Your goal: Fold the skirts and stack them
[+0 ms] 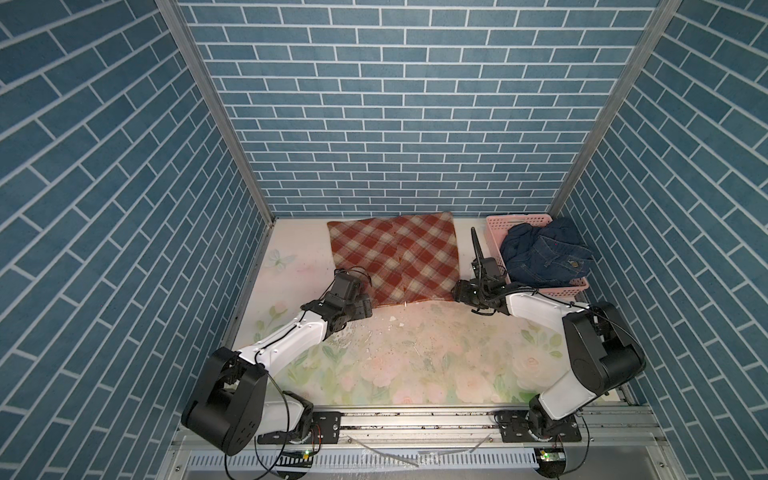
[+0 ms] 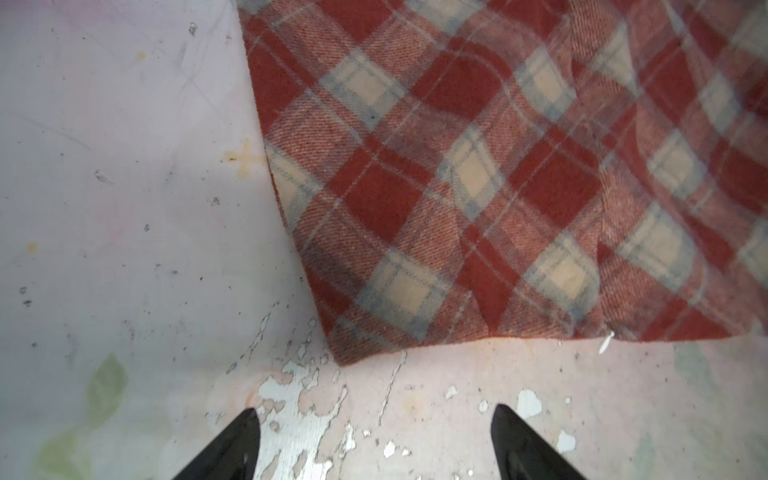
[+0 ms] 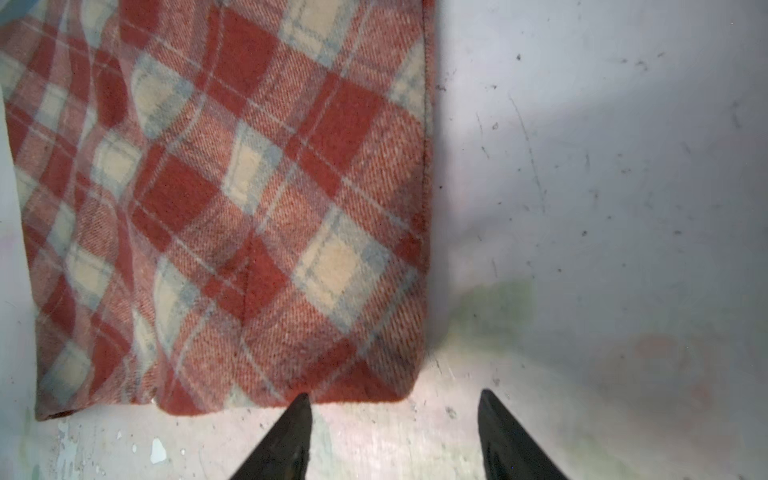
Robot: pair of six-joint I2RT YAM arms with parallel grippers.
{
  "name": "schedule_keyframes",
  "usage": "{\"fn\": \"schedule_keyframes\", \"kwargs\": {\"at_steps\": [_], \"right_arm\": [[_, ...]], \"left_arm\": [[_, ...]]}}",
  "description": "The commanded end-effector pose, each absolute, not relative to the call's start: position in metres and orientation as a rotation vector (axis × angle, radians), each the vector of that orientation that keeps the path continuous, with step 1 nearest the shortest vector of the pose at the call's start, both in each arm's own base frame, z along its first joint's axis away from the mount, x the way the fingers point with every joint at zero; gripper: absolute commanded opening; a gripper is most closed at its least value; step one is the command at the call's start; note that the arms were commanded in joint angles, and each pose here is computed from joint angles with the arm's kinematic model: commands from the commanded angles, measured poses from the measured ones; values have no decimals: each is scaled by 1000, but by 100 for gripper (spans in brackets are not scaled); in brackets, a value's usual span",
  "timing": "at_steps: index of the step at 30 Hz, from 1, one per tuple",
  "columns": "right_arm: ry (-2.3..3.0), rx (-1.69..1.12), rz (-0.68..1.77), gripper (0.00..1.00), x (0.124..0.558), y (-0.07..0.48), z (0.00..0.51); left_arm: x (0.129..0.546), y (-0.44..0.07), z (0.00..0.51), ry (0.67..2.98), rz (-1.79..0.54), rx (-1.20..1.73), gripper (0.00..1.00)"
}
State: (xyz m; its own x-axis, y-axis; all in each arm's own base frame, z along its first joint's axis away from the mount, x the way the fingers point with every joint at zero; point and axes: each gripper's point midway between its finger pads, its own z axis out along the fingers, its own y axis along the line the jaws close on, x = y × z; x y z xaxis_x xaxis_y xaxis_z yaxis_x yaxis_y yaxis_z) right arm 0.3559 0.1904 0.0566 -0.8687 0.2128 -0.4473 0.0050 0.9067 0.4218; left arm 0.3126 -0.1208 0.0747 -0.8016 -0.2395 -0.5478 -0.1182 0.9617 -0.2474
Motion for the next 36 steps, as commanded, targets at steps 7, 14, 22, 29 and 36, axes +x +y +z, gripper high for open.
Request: {"fn": "schedule_keyframes", "kwargs": {"at_steps": [7,14,22,29,36], "right_arm": [[2510,255,725,55,380,206,54],[2501,298,782,23,387,214,43],[2490,265,686,0,382,200,59],[2529,221,601,0,358,184,59],[2610,186,531,0,302,164,44]], "left_arm": [[322,-116,33,2508,-359,-391,87],[334,-116,18,2467,-407,-445,80],[342,-119,24,2469,-393,-375,5],[313,-105,38,2485,-352,-384,0],[267,-89,52,2492,-309,-396,0]]}}
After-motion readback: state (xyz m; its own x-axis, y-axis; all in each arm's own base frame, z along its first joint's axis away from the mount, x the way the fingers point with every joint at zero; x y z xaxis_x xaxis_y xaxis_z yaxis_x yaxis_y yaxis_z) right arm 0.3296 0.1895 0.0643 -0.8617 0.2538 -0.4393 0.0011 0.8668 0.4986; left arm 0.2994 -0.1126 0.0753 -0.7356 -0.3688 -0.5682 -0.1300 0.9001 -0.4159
